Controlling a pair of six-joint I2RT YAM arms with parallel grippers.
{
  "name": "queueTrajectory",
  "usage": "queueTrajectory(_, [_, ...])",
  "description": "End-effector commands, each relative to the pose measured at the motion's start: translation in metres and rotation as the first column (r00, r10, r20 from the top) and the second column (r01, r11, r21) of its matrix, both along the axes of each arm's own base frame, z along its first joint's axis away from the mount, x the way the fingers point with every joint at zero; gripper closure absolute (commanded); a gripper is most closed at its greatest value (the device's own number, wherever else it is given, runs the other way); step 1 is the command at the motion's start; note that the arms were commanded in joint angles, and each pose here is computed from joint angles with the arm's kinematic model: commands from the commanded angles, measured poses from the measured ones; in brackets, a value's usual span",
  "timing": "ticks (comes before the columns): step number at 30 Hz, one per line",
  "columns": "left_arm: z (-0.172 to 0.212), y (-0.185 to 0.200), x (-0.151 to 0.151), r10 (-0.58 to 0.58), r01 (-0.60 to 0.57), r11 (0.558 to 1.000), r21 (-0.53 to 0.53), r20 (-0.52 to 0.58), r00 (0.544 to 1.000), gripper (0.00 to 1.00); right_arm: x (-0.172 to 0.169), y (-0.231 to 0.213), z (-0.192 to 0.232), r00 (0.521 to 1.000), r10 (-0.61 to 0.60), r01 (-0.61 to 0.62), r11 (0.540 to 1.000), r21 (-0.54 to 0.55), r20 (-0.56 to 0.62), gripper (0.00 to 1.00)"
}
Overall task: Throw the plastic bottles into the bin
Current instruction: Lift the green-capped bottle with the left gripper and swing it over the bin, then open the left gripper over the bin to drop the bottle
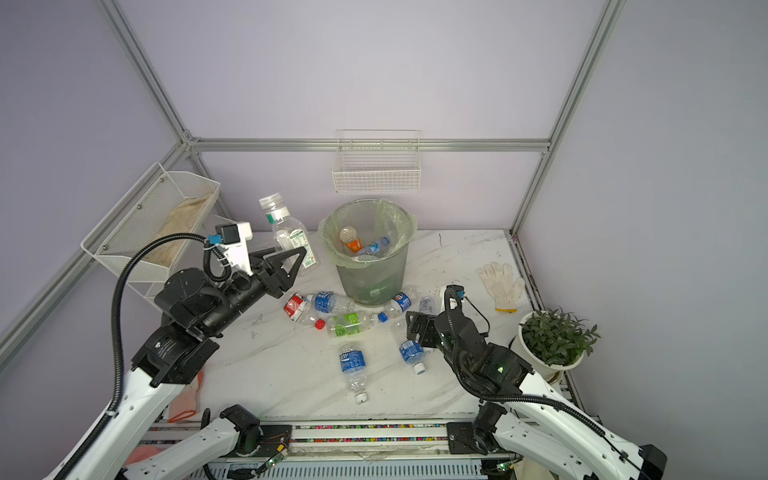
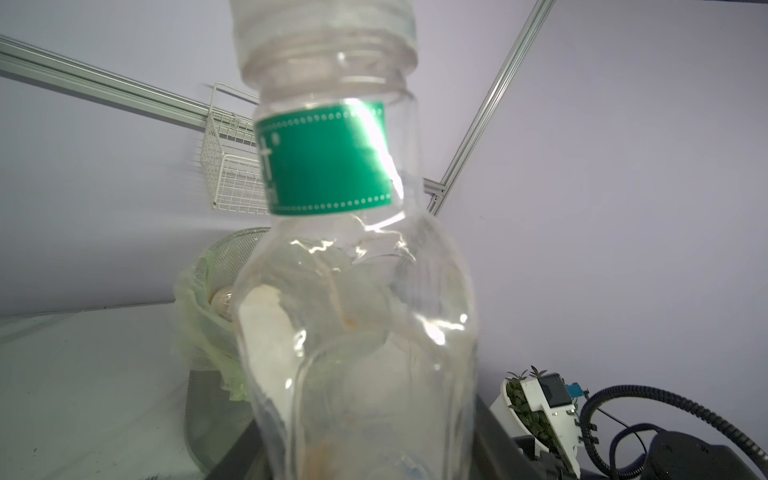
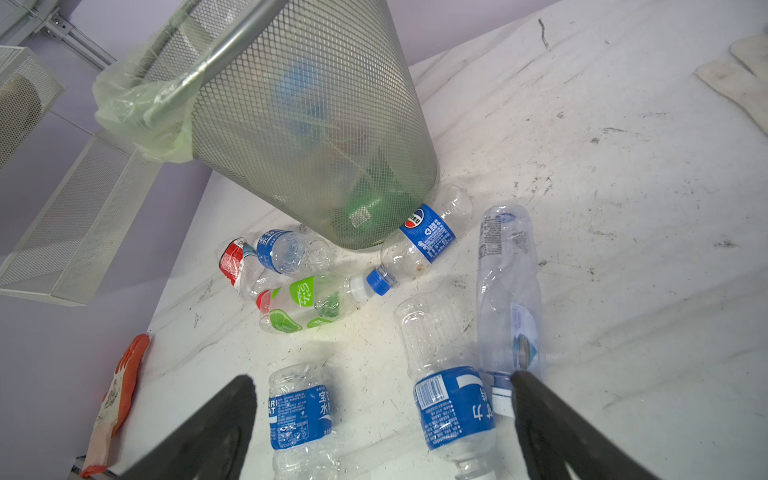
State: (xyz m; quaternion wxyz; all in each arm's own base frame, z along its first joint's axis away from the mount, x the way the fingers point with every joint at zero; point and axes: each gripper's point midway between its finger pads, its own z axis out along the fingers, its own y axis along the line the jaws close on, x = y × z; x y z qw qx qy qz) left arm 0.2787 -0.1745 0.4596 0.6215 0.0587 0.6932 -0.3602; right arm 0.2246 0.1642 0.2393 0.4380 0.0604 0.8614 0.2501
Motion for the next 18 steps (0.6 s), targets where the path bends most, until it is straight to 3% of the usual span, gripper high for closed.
queueTrajectory(1, [0.048, -0.02, 0.019, -0.049, 0.053, 0.998, -0.033, 0.094, 0.994, 0.92, -0.003, -0.004, 0.008, 1.0, -0.01, 0.01, 1.0, 0.019, -0.001, 0.03])
queueTrajectory(4, [0.026, -0.048, 0.066, -0.065, 0.065, 0.998, 0.023, -0.009, 0.998, 0.85, -0.004, -0.006, 0.011, 1.0, -0.013, 0.013, 1.0, 0.022, 0.003, 0.03])
queueTrajectory(5, [0.017, -0.057, 0.082, -0.064, 0.067, 0.996, 0.051, -0.065, 0.996, 0.7, -0.005, -0.007, 0.011, 1.0, -0.013, 0.013, 1.0, 0.023, 0.003, 0.03])
queueTrajectory(7, [-0.015, -0.076, 0.108, -0.075, 0.106, 0.986, 0.129, -0.223, 0.972, 0.2, -0.008, -0.011, 0.014, 1.0, -0.018, 0.018, 1.0, 0.026, 0.005, 0.03])
queueTrajectory(9, [-0.031, -0.085, 0.115, -0.083, 0.143, 0.976, 0.163, -0.328, 0.941, 0.0, -0.012, -0.017, 0.015, 1.0, -0.026, 0.026, 0.999, 0.027, 0.006, 0.03])
queueTrajectory(12, [-0.03, -0.088, 0.104, -0.08, 0.148, 0.969, 0.197, -0.318, 0.945, 0.0, -0.018, -0.024, 0.013, 0.999, -0.035, 0.035, 0.998, 0.042, 0.001, 0.03])
queueTrajectory(18, [0.021, -0.06, 0.052, -0.084, 0.098, 0.985, 0.141, -0.098, 0.992, 0.0, -0.019, -0.022, 0.002, 1.0, -0.025, 0.025, 0.998, 0.053, 0.0, 0.03])
